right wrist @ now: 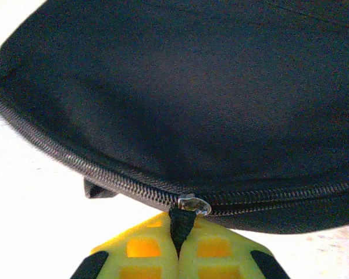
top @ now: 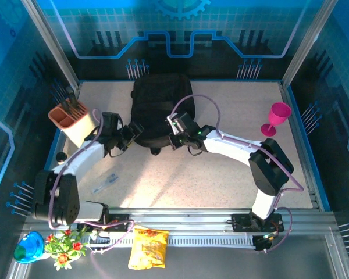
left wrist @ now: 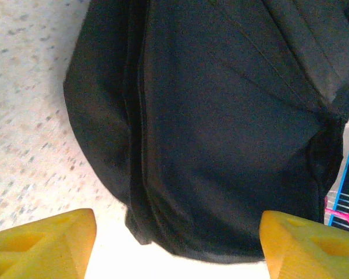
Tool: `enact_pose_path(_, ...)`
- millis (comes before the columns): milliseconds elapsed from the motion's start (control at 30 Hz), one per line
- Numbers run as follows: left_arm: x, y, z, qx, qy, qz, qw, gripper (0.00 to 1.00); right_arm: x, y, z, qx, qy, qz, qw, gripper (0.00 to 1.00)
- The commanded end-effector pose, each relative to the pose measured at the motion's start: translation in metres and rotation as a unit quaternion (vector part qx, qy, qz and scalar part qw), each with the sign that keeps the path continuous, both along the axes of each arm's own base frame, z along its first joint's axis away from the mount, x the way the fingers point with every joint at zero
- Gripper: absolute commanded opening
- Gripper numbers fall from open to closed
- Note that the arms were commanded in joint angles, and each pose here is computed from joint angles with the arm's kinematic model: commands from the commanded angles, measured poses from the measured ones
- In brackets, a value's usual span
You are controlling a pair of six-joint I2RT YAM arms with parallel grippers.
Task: Pack the student bag
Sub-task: Unzip the student bag at the top-center of the table.
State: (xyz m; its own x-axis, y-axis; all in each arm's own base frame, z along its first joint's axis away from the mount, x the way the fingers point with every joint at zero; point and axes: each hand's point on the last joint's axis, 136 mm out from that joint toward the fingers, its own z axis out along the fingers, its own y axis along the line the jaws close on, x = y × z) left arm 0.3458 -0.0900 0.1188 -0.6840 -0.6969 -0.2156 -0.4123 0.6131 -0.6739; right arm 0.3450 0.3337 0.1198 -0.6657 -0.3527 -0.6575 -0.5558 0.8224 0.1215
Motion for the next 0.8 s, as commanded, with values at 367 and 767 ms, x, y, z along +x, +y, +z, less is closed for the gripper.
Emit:
enact_pose_path(367, -0.009, -0.028, -0.011, -0.116, 0.015, 0.030, 0.993, 0.76, -0.055, 0.083, 0.025, 0.104, 0.046, 0.112, 0.987, 0.00)
enact_pose_path(767, -0.004, -0.012, -0.057, -0.028, 0.048, 0.032, 0.998, 0.34, -0.042, 0.015, -0.024, 0.038, 0.077, 0.009, 0.996, 0.00)
